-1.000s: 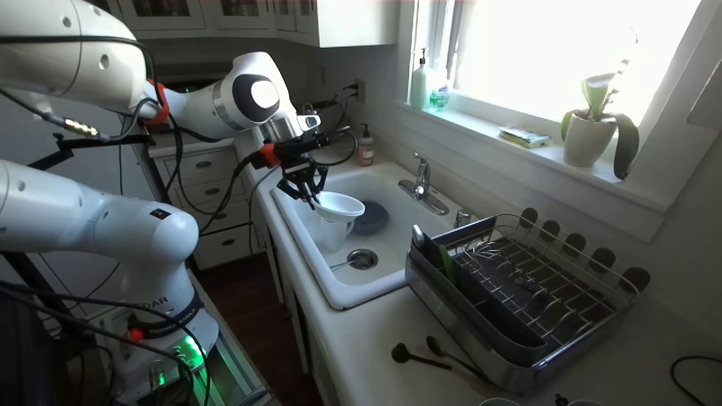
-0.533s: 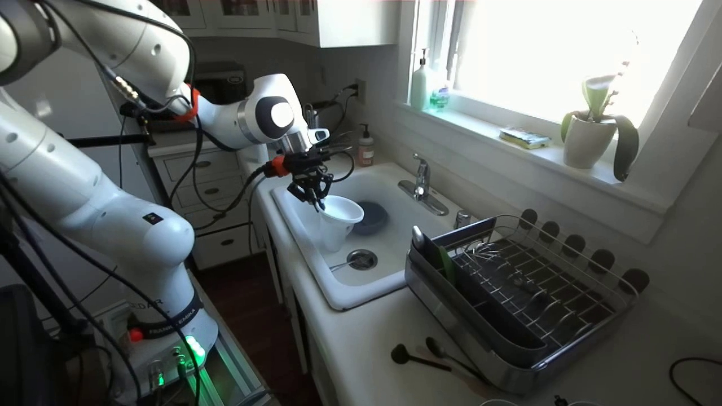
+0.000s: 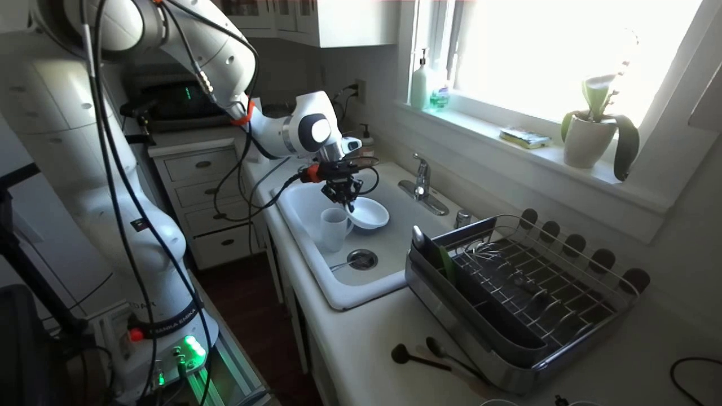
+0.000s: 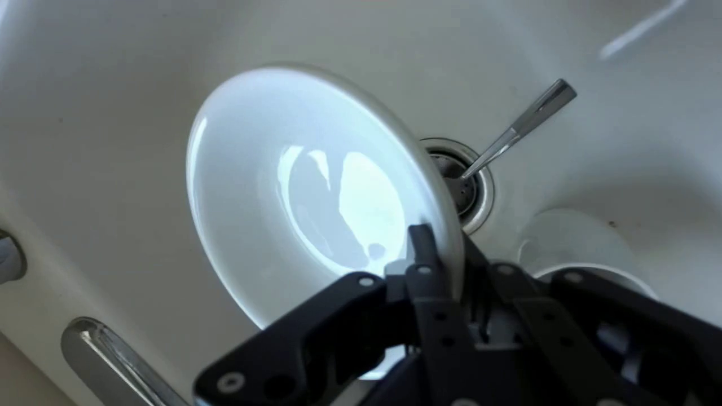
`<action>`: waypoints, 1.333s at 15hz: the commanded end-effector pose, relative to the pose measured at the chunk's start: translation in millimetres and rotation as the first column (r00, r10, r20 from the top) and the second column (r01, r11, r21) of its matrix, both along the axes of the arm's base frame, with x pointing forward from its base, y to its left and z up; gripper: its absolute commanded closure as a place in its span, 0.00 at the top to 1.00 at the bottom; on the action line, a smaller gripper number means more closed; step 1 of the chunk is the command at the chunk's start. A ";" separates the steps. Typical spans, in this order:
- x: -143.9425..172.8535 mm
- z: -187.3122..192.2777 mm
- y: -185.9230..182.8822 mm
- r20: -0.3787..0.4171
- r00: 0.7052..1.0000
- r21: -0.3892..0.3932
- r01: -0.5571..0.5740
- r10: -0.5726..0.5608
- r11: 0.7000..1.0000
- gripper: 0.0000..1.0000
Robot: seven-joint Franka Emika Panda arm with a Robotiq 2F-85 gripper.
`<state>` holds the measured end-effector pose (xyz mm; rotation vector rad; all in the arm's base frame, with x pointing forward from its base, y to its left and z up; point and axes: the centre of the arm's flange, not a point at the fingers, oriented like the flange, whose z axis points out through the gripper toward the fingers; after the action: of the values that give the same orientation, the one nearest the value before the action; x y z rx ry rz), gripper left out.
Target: Pick up the white stacked bowls from the kitchen counter and put them in the sink
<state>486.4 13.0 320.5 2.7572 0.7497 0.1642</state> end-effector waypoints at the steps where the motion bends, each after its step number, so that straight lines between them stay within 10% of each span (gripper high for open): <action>1: 52.0 -19.3 -9.7 0.033 0.997 0.002 0.069 -0.069 0.998 0.03; 12: 81.0 -103.9 -31.7 0.173 0.928 -0.045 0.341 -0.329 0.939 0.03; 20: 77.7 -100.6 -35.3 0.141 0.935 -0.038 0.332 -0.324 0.942 0.11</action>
<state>564.1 -22.3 219.9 2.7308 0.2478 0.2466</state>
